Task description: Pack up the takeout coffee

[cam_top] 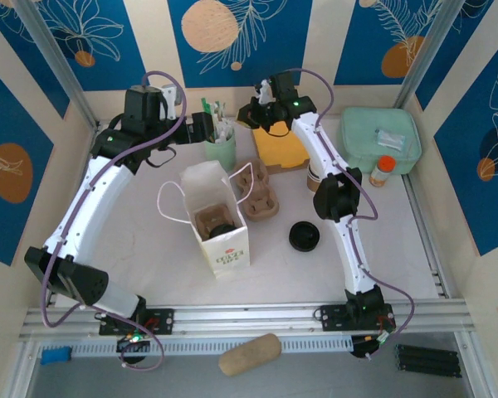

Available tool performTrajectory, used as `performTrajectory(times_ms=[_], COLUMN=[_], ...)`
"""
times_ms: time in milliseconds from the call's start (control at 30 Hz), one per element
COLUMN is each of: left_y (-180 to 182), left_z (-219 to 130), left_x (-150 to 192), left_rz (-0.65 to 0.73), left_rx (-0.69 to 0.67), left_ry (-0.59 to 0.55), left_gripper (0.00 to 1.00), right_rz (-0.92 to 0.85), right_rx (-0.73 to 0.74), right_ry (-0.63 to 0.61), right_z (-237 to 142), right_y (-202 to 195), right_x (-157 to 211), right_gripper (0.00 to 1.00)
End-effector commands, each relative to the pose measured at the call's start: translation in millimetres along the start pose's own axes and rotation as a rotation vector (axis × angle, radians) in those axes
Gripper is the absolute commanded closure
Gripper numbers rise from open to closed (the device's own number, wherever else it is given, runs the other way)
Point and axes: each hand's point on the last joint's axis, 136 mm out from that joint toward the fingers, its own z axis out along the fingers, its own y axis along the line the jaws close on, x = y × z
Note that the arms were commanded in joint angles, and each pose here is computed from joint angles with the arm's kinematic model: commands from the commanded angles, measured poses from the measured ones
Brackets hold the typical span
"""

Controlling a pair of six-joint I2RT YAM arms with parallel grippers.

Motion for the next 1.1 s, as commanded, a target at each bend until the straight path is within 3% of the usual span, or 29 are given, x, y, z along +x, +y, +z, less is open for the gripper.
performTrajectory(times_ms=[0,600,1067], left_y=[-2.2,-6.2,-7.1], left_z=[-1.1,-21.0,-37.2], left_x=[-4.3,-5.9,-1.8], left_rz=[-0.007,0.009,0.005], left_rx=[0.020,0.028,0.035], left_ry=[-0.008,-0.031,-0.054], left_gripper=[0.01,0.01,0.01], right_rz=[-0.061,-0.230,-0.375], right_rx=[-0.040,-0.065,-0.086], right_ry=[-0.024,-0.144,-0.249], right_z=[-25.7,-110.1,-191.2], right_y=[32.8,111.7,178.1], right_x=[-3.0,0.6,31.2], right_gripper=[1.00,1.00,1.00])
